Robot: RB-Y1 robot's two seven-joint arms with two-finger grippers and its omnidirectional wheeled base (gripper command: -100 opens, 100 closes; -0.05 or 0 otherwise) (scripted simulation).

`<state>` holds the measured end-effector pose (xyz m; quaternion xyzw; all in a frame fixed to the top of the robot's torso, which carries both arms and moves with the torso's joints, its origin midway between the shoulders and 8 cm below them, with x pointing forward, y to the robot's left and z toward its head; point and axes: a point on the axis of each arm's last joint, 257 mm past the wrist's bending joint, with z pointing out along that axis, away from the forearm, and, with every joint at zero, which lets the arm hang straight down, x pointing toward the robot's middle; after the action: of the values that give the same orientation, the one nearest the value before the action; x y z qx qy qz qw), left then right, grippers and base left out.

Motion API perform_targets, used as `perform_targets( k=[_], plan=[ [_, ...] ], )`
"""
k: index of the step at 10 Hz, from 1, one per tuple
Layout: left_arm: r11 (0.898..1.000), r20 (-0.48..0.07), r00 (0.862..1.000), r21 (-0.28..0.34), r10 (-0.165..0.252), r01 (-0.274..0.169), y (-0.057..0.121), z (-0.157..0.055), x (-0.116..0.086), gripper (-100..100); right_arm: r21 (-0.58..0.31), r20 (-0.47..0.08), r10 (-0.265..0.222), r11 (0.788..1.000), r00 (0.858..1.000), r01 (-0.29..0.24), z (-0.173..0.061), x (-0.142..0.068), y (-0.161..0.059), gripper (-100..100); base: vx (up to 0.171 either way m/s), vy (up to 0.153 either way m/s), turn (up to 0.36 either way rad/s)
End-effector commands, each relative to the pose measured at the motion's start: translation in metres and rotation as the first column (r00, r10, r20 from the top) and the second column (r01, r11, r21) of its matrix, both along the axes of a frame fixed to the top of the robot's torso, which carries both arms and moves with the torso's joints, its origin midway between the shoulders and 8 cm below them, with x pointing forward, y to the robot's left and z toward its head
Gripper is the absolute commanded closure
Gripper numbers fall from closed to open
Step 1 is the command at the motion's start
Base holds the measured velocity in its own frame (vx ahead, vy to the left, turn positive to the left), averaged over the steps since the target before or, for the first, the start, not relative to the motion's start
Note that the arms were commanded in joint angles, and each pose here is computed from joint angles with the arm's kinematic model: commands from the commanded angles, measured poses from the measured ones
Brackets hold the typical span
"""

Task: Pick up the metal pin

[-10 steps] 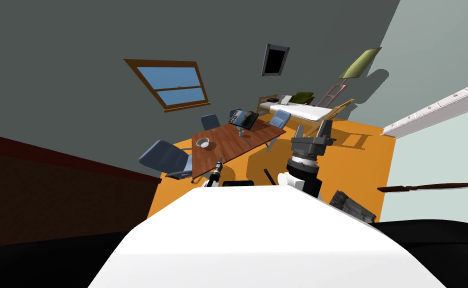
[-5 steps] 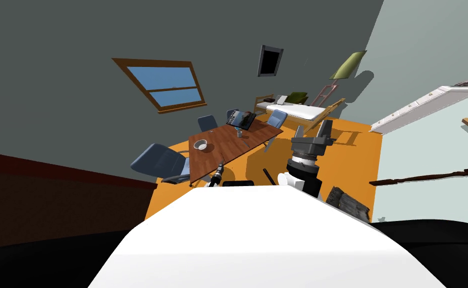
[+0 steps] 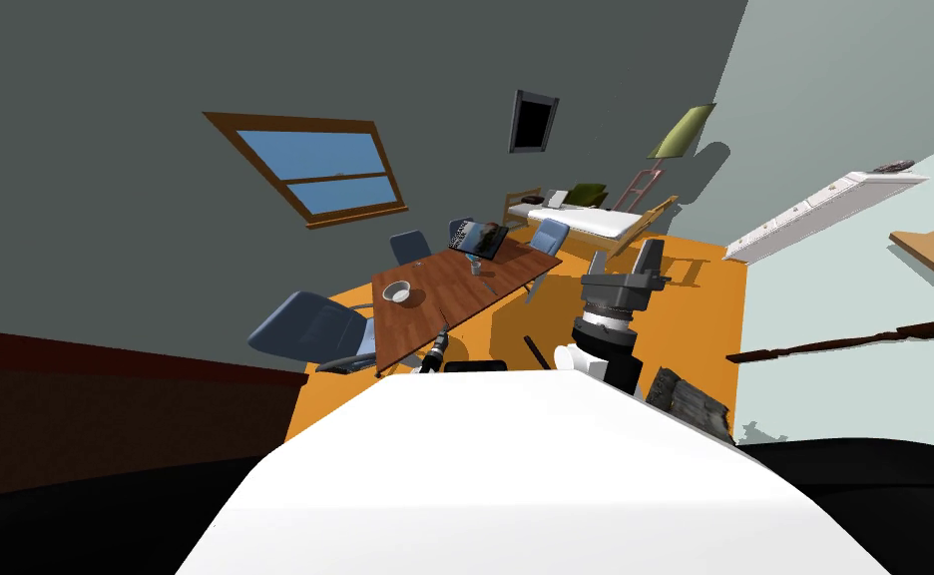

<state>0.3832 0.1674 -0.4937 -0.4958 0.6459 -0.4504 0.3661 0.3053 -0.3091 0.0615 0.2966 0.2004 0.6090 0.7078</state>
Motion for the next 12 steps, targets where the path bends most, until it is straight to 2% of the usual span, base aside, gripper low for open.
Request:
perform_targets(
  k=[1, 3, 4, 5, 6, 8, 9, 12],
  plan=[
    [1.000, -0.016, 1.000, 0.000, -0.008, 0.008, -0.003, -0.007, -0.005, -100, 0.000, 0.000, 0.000, 1.000, 1.000, 0.000, 0.000, 0.000, 0.000, 0, 0.025, 0.009, -0.072],
    [1.000, -0.038, 0.999, -0.004, -0.019, 0.019, -0.009, -0.017, -0.013, -100, 0.000, 0.000, 0.000, 1.000, 1.000, 0.000, 0.000, 0.000, 0.000, 0, 0.027, 0.021, -0.078],
    [1.000, -0.032, 0.999, -0.003, -0.017, 0.016, -0.006, -0.014, -0.012, -100, 0.000, 0.000, 0.000, 1.000, 1.000, 0.000, 0.000, 0.000, 0.000, 0, 0.011, 0.013, -0.011],
    [1.000, -0.033, 0.999, -0.004, -0.017, 0.017, -0.006, -0.014, -0.012, 0, 0.000, 0.000, 0.000, 1.000, 1.000, 0.000, 0.000, 0.000, 0.000, 0, 0.000, 0.000, 0.000],
    [1.000, -0.031, 0.999, -0.003, -0.015, 0.015, -0.005, -0.018, -0.021, -100, 0.000, 0.000, 0.000, 1.000, 1.000, 0.000, 0.000, 0.000, 0.000, 0, 0.095, -0.029, -0.020],
    [1.000, -0.034, 0.999, -0.003, -0.014, 0.014, -0.003, -0.019, -0.023, -100, 0.000, 0.000, 0.000, 1.000, 1.000, 0.000, 0.000, 0.000, 0.000, 0, 0.099, -0.022, -0.005],
    [1.000, -0.032, 0.999, -0.003, -0.015, 0.015, -0.003, -0.019, -0.023, 100, 0.000, 0.000, 0.000, 1.000, 1.000, 0.000, 0.000, 0.000, 0.000, 0, 0.010, -0.002, 0.001],
    [1.000, -0.032, 0.999, -0.004, -0.014, 0.014, -0.003, -0.019, -0.023, 100, 0.000, 0.000, 0.000, 1.000, 1.000, 0.000, 0.000, 0.000, 0.000, 0, 0.000, 0.000, 0.000]
  ],
)
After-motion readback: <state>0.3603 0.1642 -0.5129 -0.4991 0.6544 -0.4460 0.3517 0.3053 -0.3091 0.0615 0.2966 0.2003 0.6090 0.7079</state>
